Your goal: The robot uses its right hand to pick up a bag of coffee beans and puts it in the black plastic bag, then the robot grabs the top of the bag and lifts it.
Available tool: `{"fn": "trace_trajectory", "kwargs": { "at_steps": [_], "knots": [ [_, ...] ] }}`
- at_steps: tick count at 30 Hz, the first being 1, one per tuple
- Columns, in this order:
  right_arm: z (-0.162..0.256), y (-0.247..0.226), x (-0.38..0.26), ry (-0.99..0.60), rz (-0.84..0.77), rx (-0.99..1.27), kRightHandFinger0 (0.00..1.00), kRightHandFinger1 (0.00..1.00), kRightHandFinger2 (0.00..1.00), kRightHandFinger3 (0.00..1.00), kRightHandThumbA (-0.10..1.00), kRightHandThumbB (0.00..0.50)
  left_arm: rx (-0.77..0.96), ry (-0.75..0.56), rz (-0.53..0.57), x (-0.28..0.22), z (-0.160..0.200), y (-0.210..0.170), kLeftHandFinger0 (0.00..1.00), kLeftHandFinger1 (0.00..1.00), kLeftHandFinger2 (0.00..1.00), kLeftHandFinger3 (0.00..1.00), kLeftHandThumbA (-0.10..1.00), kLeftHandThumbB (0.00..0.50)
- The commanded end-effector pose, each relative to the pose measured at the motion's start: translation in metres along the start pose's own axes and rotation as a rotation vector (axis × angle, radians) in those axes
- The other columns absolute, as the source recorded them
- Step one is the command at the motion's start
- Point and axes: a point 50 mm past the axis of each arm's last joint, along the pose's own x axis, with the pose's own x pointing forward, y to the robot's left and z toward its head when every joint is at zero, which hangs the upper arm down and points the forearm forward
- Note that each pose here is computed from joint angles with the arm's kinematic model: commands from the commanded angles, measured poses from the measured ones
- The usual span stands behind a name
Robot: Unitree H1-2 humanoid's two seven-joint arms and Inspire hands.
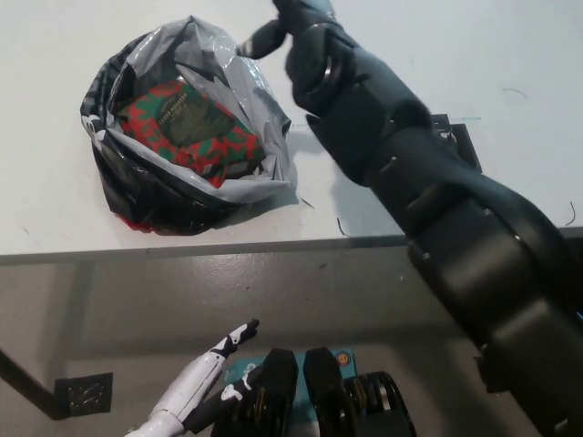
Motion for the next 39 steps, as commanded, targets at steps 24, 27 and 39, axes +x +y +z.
{"fn": "trace_trajectory", "kwargs": {
  "at_steps": [24, 27, 39],
  "knots": [
    [-0.024, 0.044, -0.011, 0.108, 0.214, 0.290, 1.00, 1.00, 1.00, 1.00, 1.00, 0.400, 0.010, -0.028, -0.021, -0.004, 0.005, 0.003, 1.00, 1.00, 1.00, 1.00, 0.97, 0.199],
    [-0.030, 0.047, -0.012, 0.131, 0.220, 0.291, 1.00, 1.00, 1.00, 1.00, 1.00, 0.399, 0.011, -0.032, -0.020, -0.004, 0.004, 0.004, 1.00, 1.00, 1.00, 1.00, 0.97, 0.196],
    [-0.072, 0.058, -0.019, 0.222, 0.228, 0.182, 1.00, 1.00, 1.00, 1.00, 1.00, 0.397, 0.014, -0.031, -0.001, -0.008, 0.004, -0.001, 1.00, 1.00, 1.00, 1.00, 1.00, 0.223]
  ]
}}
